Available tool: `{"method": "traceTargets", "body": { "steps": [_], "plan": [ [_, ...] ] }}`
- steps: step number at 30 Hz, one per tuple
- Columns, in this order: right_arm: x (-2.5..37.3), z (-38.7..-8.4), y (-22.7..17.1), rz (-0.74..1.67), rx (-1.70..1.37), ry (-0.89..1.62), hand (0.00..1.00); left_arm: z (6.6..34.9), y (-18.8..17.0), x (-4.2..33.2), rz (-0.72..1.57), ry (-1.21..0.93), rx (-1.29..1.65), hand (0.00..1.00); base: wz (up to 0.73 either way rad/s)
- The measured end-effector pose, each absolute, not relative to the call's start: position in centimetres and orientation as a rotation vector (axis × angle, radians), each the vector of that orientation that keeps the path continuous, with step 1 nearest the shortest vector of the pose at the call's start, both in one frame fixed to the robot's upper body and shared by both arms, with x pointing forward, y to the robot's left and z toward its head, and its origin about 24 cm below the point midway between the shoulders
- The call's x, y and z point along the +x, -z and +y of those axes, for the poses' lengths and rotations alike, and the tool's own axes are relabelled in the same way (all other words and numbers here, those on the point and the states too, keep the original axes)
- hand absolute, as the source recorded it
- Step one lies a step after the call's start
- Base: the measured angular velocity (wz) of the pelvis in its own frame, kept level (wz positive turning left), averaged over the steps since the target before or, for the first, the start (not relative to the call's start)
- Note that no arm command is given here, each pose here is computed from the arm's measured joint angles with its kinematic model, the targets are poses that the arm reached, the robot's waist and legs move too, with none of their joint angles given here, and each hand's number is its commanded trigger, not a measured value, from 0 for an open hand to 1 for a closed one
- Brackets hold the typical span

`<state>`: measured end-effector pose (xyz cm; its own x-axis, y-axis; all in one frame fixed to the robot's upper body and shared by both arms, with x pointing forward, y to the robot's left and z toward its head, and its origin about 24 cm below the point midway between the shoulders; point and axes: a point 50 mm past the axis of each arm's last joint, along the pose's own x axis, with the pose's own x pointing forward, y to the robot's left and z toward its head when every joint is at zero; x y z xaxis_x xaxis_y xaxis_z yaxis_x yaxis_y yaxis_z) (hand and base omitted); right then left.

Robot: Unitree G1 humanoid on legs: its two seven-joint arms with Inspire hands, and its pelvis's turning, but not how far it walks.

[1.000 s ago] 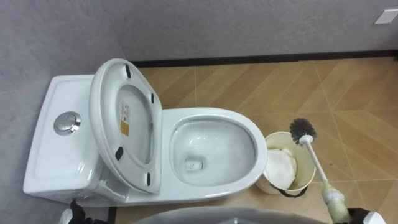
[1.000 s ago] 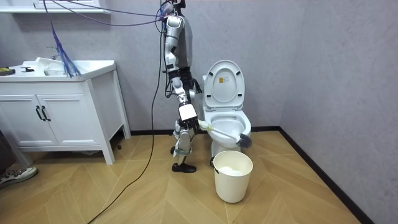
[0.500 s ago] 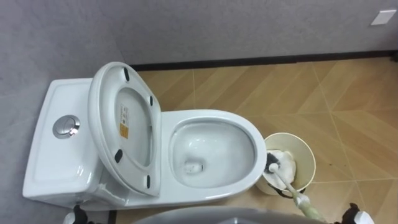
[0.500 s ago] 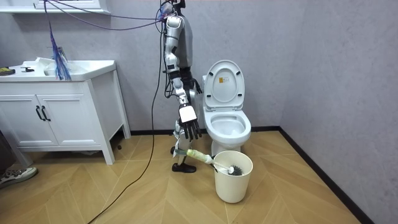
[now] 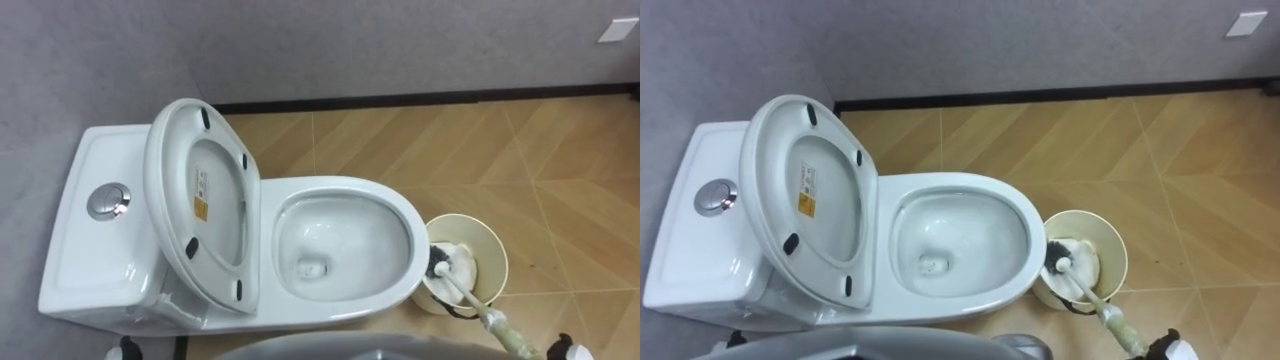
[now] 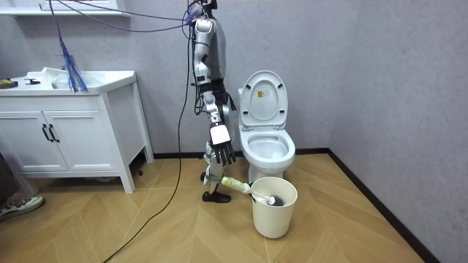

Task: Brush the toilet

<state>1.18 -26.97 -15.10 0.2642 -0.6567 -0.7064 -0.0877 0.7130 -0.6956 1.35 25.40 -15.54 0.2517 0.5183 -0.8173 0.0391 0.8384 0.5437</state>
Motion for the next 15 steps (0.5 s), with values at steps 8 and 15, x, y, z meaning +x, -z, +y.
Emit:
{"method": "traceTargets", "body": {
  "steps": [8,15],
  "plan": [
    [0.6,-26.0,16.0,1.376,-0.586,0.306,0.0,25.1,15.7,1.7,1.289,-0.304,0.522,0.0,0.01],
    [-0.4,-24.9,16.6,1.474,-0.497,0.21,0.0,24.9,15.8,1.5,1.322,-0.268,0.528,0.0,0.1]
  ]
}}
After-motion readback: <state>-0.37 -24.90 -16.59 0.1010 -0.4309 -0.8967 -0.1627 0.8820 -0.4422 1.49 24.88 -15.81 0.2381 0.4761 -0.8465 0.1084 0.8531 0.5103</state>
